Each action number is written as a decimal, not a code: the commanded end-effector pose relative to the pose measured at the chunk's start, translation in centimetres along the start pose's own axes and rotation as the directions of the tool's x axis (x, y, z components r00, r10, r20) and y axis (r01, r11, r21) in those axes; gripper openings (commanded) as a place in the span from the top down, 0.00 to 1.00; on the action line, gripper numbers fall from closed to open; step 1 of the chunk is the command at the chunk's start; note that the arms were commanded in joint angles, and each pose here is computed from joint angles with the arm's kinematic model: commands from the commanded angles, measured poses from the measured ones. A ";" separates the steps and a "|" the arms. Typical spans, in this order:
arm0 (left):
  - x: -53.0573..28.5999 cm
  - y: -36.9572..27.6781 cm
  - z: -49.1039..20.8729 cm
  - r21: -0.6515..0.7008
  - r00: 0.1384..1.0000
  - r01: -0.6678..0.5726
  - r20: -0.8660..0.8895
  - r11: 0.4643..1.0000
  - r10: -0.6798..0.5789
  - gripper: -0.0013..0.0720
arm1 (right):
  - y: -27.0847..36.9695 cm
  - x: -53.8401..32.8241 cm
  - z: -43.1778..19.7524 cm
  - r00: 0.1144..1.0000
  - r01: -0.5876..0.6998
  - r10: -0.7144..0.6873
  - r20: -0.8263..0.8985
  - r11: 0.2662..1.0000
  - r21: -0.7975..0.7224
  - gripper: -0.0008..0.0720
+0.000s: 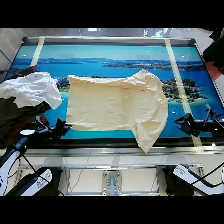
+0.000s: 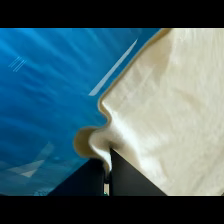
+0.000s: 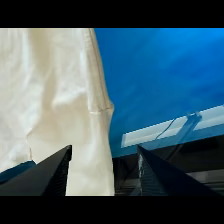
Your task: Fold the shirts.
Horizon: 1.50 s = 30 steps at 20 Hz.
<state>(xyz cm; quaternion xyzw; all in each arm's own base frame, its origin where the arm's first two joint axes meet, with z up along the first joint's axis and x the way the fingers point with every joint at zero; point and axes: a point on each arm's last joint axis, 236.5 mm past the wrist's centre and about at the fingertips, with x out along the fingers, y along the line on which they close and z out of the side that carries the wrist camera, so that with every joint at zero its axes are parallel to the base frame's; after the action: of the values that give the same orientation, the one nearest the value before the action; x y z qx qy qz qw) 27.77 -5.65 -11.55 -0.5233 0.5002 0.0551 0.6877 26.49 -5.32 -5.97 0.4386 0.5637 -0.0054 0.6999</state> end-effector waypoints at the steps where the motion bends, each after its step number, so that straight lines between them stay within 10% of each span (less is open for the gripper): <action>1: 0.0 -0.5 0.1 0.005 1.000 0.017 0.001 1.000 -0.017 0.97 | 0.0 2.9 -0.2 0.998 -0.055 0.056 -0.025 0.997 0.049 0.36; 8: 0.0 -0.5 0.1 0.005 1.000 0.017 0.000 1.000 -0.017 0.97 | 1.3 8.4 -0.4 0.998 0.003 -0.005 -0.059 0.999 -0.034 0.31; 9: 0.0 -0.5 0.1 0.005 1.000 0.017 0.001 1.000 -0.017 0.97 | 1.7 8.8 -0.7 0.998 0.005 -0.009 -0.069 0.998 -0.055 0.39; 11: -0.1 -0.7 0.2 0.008 1.000 0.020 0.002 1.000 -0.020 0.97 | 2.8 9.1 -1.5 0.996 -0.016 0.009 -0.094 0.997 -0.069 0.96; 13: -1.0 -2.7 0.9 0.147 0.998 0.060 0.022 0.987 -0.063 0.97 | 4.8 8.3 -2.5 0.987 -0.093 0.071 -0.145 0.985 -0.147 0.97; 16: -5.8 -9.2 2.4 0.405 0.982 0.150 0.046 0.902 -0.184 0.97 | 10.0 3.5 -3.9 0.964 -0.218 0.153 -0.219 0.923 -0.317 0.97; 20: -18.3 -16.7 3.0 0.750 0.943 0.007 0.216 0.662 -0.254 0.97 | 18.4 -7.8 -7.1 0.974 -0.220 0.199 -0.109 0.714 -0.664 0.97; 24: -33.5 -21.7 -0.2 0.797 0.772 -0.347 0.542 0.495 -0.332 0.97 | 26.3 -20.2 -13.1 0.917 0.058 0.331 0.224 0.445 -0.894 0.97; 28: -45.3 -26.3 -3.9 0.723 0.556 -0.553 0.690 0.414 -0.463 0.97 | 31.1 -33.1 -18.2 0.636 0.450 0.494 0.593 0.388 -0.805 0.97; 30: -46.1 -27.1 -3.6 0.737 0.589 -0.572 0.674 0.359 -0.446 0.97 | 30.8 -37.1 -18.4 0.539 0.578 0.457 0.708 0.410 -0.705 0.97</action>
<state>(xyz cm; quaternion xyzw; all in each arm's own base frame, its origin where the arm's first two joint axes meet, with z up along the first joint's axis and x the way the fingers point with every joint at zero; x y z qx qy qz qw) 21.77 -1.28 36.72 0.0219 0.1132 -0.0187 0.9932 18.59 8.48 36.51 -0.0455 0.1627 0.1654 0.9716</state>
